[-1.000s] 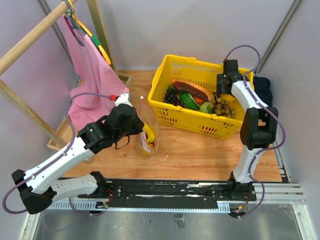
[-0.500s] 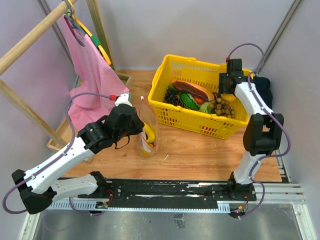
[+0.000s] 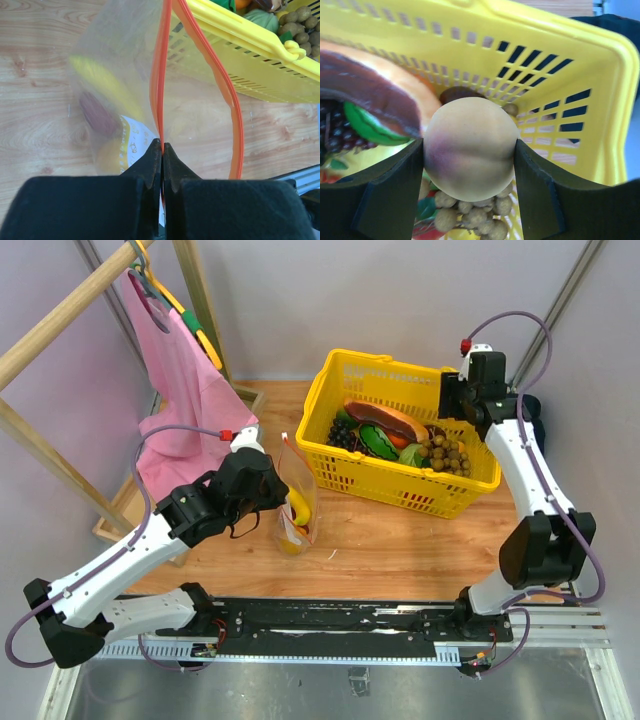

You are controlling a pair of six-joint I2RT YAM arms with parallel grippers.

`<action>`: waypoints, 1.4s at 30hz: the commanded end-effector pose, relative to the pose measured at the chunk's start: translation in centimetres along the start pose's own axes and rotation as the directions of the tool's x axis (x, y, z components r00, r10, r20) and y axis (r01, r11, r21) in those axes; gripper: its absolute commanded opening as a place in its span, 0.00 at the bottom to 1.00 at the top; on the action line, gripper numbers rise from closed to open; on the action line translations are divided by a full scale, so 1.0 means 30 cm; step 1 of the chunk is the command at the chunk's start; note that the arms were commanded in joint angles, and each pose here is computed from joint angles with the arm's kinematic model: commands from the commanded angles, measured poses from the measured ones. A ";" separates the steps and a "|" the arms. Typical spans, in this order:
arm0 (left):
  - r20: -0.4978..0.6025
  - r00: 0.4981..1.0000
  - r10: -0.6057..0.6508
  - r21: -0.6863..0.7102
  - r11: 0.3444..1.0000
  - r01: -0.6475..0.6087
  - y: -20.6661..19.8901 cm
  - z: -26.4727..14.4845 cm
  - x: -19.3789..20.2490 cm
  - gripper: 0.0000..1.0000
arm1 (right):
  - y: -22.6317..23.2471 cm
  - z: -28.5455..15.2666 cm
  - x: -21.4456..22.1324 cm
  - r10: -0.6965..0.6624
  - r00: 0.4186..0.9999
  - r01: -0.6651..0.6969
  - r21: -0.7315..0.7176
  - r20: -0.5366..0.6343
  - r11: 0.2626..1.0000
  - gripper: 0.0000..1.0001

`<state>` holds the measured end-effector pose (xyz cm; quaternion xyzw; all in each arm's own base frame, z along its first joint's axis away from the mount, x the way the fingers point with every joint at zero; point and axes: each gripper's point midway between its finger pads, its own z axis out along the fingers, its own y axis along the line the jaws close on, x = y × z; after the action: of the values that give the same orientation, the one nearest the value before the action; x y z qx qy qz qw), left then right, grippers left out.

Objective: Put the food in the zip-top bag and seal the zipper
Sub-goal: Pick up the fake fruit from the bin, then place the fake fruit in the zipper food storage bag.

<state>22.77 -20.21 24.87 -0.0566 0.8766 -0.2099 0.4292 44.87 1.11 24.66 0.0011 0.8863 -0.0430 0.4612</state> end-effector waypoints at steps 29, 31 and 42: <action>0.058 0.997 -0.041 0.036 0.999 0.039 -0.042 -0.016 -0.071 0.00 | 0.859 -0.824 -0.067 0.090 0.915 0.328 -0.856 0.393 0.399 0.06; 0.059 0.997 -0.043 0.035 0.999 0.041 -0.042 -0.016 -0.071 0.00 | 0.905 -0.857 -0.046 0.092 0.914 0.343 -0.874 0.395 0.344 0.06; 0.056 0.997 -0.049 0.045 0.998 0.047 -0.052 -0.020 -0.075 0.00 | 1.094 -0.881 0.103 0.016 0.938 0.337 -0.923 0.346 0.183 0.06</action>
<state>22.90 -20.44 25.19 -0.0616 0.8742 -0.2159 0.4305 23.55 34.05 35.73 -0.3734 0.6413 0.4633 0.4844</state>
